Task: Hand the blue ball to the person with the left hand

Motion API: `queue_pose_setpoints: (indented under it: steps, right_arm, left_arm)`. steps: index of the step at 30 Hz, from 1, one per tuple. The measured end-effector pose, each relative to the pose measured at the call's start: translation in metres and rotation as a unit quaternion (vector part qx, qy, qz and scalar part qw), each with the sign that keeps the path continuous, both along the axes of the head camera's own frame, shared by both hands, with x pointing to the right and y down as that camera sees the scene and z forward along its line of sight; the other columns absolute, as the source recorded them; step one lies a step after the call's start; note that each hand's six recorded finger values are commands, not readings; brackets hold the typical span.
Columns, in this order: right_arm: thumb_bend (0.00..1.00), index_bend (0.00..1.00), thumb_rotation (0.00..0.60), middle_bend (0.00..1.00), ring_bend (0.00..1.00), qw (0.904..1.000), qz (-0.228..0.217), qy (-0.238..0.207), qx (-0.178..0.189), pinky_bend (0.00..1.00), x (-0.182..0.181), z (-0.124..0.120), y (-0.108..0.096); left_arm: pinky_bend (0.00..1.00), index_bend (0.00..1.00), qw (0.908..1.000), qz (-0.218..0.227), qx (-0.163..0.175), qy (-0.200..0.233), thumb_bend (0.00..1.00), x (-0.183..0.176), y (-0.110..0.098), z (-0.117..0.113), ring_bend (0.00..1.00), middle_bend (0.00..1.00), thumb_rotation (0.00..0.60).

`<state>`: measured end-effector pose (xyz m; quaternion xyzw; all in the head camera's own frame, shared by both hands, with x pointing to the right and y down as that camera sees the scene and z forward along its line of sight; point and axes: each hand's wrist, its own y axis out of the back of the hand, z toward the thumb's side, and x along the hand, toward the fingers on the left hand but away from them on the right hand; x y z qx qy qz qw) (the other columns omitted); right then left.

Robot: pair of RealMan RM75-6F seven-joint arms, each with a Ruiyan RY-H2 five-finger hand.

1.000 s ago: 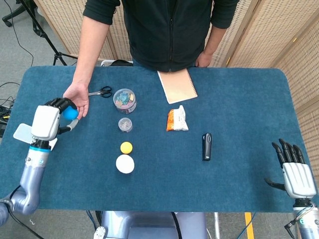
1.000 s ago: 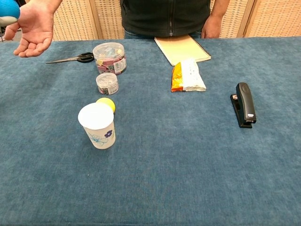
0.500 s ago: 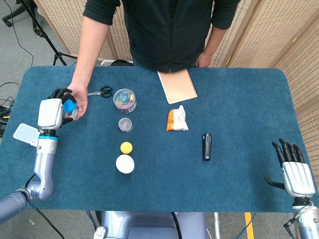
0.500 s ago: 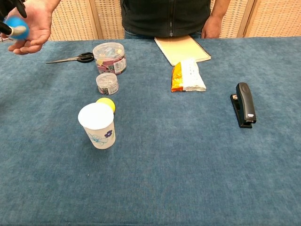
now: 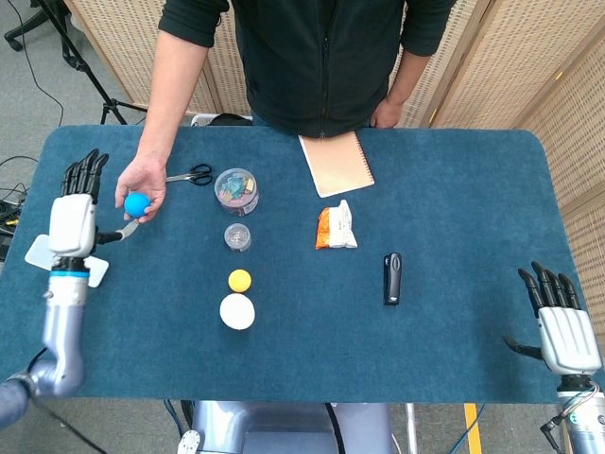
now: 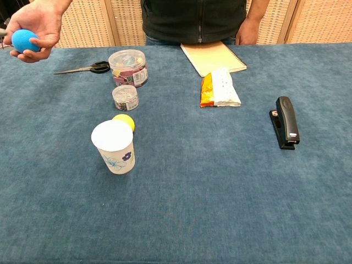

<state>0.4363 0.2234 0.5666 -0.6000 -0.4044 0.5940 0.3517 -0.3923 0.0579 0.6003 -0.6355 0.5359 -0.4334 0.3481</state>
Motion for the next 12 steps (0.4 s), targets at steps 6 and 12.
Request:
queue_pose_setpoints:
  steps: [6,12]
  right_arm:
    - [0.0,0.0,0.6,0.0,0.0,1.0,-0.004,-0.004,0.002,0.0,-0.003,-0.002,0.001]
    - [0.0,0.0,0.6,0.0,0.0,0.9999,-0.008,-0.006,0.003,0.0,-0.005,-0.002,0.002]
  left_arm:
    - [0.0,0.0,0.9977,0.009,-0.054,-0.04,0.0,-0.043,0.058,-0.018,0.0,0.0,0.6]
    - [0.0,0.0,0.9886,0.004,-0.102,-0.11,0.0,-0.069,0.112,-0.022,0.0,0.0,0.6]
